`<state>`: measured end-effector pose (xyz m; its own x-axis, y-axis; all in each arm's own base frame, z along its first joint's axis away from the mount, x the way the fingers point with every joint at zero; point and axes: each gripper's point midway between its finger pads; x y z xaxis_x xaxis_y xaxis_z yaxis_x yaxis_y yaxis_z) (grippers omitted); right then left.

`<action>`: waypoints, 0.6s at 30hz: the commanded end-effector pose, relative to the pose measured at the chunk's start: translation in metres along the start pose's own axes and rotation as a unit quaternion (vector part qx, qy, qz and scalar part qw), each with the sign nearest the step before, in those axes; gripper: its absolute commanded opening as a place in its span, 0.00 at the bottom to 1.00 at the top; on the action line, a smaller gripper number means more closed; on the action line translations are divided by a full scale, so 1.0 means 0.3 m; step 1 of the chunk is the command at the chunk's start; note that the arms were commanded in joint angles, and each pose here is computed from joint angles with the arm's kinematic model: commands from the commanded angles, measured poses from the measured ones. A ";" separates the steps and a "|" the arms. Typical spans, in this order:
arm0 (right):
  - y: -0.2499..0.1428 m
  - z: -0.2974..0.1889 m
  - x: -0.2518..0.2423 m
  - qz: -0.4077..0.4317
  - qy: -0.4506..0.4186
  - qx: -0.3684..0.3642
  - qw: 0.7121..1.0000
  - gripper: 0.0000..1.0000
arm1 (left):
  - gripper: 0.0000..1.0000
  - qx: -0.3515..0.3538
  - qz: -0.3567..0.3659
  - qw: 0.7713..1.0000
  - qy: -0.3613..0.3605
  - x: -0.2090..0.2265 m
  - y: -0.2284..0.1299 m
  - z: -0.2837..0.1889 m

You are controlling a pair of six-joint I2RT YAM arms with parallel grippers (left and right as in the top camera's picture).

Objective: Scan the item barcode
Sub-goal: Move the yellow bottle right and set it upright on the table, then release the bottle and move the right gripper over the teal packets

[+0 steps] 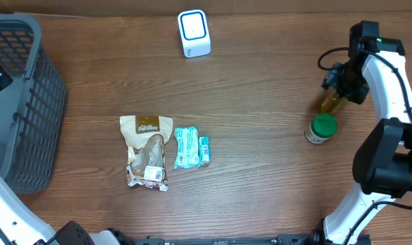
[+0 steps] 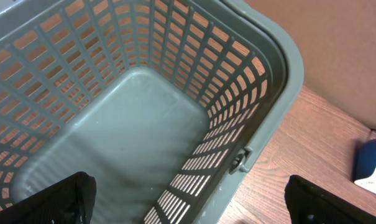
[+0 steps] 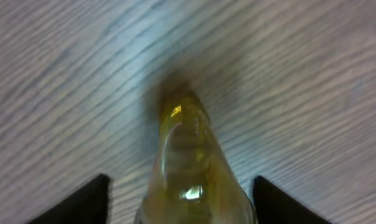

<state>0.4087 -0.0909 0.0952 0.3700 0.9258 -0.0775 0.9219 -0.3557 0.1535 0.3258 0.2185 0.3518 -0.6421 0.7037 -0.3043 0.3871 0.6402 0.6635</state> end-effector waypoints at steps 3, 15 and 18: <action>0.000 -0.003 0.001 -0.001 0.001 -0.003 1.000 0.97 | 0.99 0.005 -0.003 1.000 -0.005 -0.006 -0.007 0.011; 0.119 -0.315 -0.002 0.004 0.010 -0.097 0.995 1.00 | 1.00 0.005 -0.003 1.000 -0.005 -0.006 -0.006 0.011; 0.127 -0.466 0.029 -0.005 0.025 -0.135 0.991 1.00 | 1.00 0.005 -0.003 1.000 -0.005 -0.006 -0.007 0.011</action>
<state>0.4279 -0.0905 0.1780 0.3634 0.9294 -0.0645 0.9020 -0.3338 0.2737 0.3257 0.2184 0.3517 -0.6422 0.7036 -0.3043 0.3873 0.6404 0.6633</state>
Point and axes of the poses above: each gripper's point midway between its finger pads, its own z axis out along the fingers, its own x axis along the line the jaws close on, y = z × x, and after that the axes turned 10 degrees about -z, right-handed
